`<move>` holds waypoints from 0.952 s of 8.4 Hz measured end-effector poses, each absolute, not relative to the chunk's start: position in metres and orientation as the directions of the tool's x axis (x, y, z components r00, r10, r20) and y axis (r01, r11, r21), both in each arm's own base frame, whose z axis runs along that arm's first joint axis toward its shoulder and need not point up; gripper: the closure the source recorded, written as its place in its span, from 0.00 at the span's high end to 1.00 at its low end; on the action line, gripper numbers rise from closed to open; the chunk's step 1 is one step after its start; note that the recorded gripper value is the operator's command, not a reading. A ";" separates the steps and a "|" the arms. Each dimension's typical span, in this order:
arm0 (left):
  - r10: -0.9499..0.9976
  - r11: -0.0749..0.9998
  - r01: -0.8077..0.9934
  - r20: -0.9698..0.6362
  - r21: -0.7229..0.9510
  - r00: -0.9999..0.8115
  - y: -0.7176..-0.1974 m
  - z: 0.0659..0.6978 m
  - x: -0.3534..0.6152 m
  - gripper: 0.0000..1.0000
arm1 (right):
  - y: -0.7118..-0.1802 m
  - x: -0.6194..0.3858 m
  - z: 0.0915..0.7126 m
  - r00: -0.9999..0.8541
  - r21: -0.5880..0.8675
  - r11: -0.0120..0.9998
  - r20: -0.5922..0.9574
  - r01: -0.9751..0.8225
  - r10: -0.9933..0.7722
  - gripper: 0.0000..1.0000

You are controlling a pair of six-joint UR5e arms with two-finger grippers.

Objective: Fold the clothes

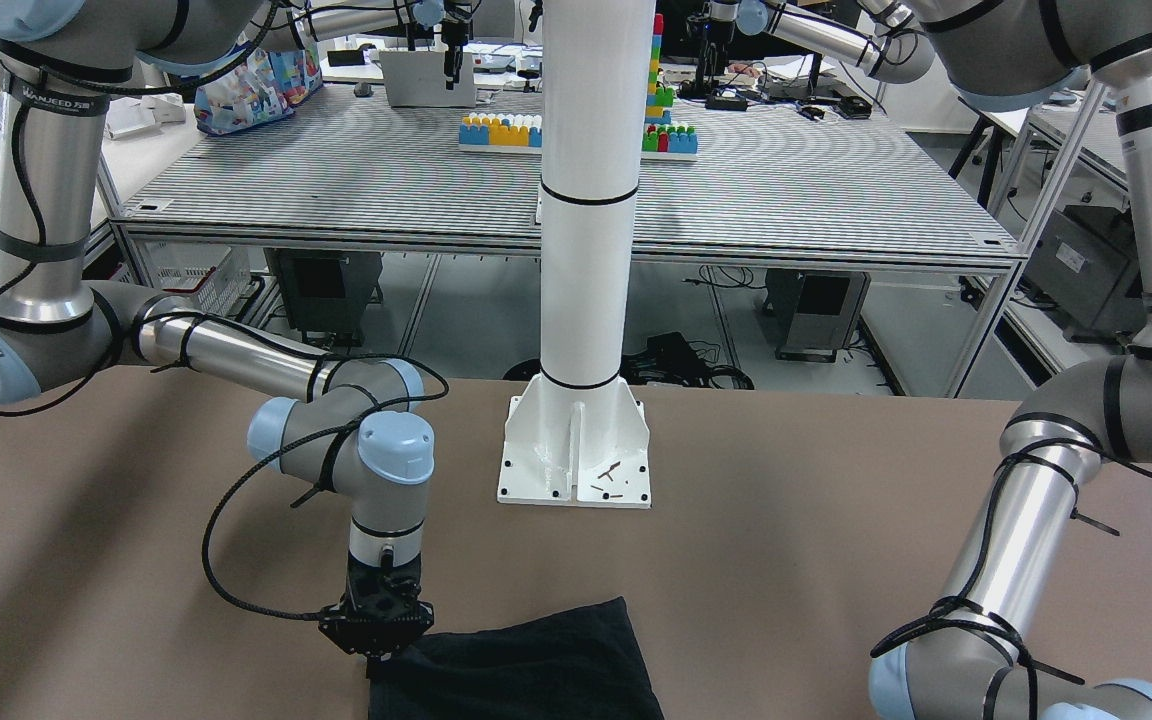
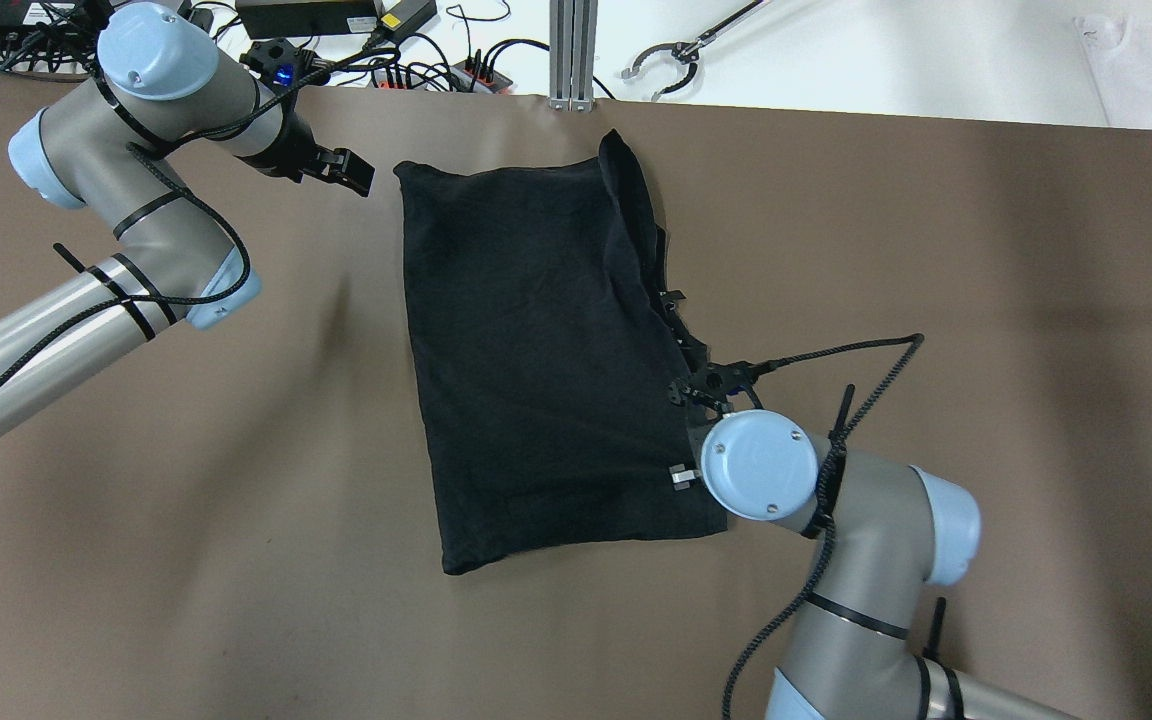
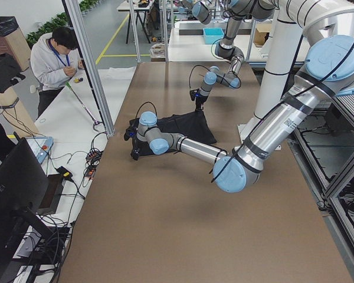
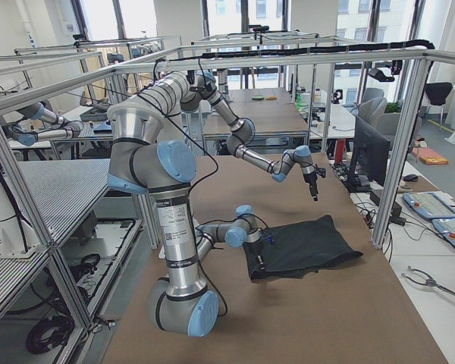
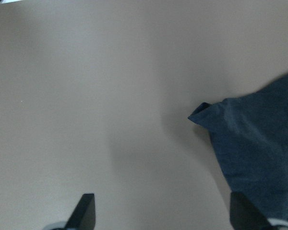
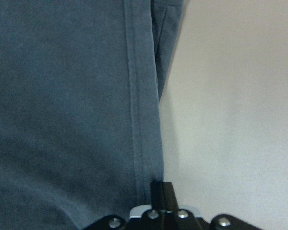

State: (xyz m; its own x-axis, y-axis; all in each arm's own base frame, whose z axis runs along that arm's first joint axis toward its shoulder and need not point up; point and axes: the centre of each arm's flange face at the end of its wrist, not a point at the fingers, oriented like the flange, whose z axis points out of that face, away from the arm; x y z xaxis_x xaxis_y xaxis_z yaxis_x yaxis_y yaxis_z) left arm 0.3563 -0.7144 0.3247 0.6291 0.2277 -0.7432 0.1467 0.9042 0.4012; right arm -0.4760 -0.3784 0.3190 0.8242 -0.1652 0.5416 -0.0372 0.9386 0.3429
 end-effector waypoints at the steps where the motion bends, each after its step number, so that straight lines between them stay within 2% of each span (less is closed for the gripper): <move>1: 0.228 0.904 0.147 -0.743 0.402 0.629 -0.714 0.324 0.356 1.00 | -0.368 -0.472 0.320 0.820 0.334 0.941 0.552 -0.051 -0.151 0.27; 2: 0.230 0.903 0.147 -0.744 0.404 0.628 -0.715 0.322 0.357 1.00 | -0.362 -0.468 0.318 0.814 0.328 0.942 0.564 -0.066 -0.140 0.93; 6: 0.169 0.913 0.207 -0.789 0.351 0.591 -0.704 0.305 0.358 1.00 | -0.360 -0.465 0.303 0.794 0.319 0.942 0.597 -0.103 -0.115 0.94; 8: 0.101 0.929 0.254 -0.845 0.269 0.526 -0.648 0.294 0.389 1.00 | -0.376 -0.456 0.297 0.792 0.329 0.936 0.601 -0.127 -0.104 0.94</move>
State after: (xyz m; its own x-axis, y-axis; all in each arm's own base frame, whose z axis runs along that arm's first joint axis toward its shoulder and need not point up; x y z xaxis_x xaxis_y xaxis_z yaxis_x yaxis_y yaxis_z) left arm 0.3887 -0.6484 0.2945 0.5259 0.1007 -0.8446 0.2540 0.9290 0.2689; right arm -0.4559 -0.3756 0.2966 0.7925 -0.1036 0.6010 -0.1270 0.9358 0.3288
